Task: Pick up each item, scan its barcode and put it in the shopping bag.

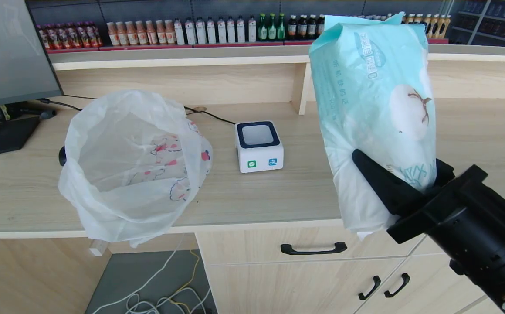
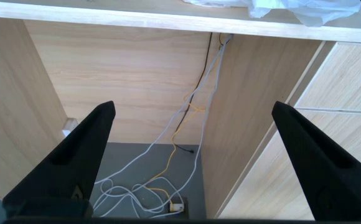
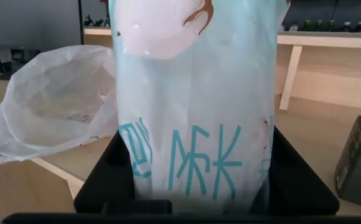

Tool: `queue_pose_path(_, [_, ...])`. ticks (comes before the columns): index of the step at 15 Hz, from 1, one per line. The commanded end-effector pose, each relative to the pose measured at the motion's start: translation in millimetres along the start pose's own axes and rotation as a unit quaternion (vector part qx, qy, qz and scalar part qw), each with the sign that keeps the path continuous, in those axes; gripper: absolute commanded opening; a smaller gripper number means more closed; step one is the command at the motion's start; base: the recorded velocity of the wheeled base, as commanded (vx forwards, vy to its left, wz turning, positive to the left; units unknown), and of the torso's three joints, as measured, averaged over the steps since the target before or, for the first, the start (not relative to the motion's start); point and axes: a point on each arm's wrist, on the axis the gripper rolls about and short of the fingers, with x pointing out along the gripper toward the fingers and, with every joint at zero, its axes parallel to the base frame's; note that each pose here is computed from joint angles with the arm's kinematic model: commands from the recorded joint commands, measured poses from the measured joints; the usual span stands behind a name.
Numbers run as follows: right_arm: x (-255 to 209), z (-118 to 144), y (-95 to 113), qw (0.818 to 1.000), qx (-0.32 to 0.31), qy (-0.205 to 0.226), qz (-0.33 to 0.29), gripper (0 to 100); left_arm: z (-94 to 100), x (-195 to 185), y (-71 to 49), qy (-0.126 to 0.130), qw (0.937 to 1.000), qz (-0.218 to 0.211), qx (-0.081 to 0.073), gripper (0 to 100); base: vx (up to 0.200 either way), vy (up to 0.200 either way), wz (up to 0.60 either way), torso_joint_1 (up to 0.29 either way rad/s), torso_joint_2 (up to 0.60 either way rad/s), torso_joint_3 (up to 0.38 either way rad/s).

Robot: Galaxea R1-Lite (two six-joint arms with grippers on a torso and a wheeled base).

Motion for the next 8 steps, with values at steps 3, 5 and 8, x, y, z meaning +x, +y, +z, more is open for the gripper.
queue_pose_path(3, [-4.4,9.7,-3.3,1.000,0.012,-0.018,-0.003,0,0.0,0.0,0.0,0.000,1.0000,-0.001,0.003,100,0.000,0.000,0.00,0.000,0.00,0.000])
queue_pose_path(5, [-2.7,9.3,-2.5,1.000,0.023,-0.019,0.004,0,0.0,0.0,0.0,0.000,1.0000,-0.001,0.003,100,0.000,0.000,0.00,0.000,0.00,0.000])
queue_pose_path(8, [2.5,3.9,-4.8,0.999,0.043,-0.013,0.005,0,0.0,0.0,0.0,0.000,1.0000,0.000,0.000,100,0.000,0.133,0.00,0.008,0.00,0.002])
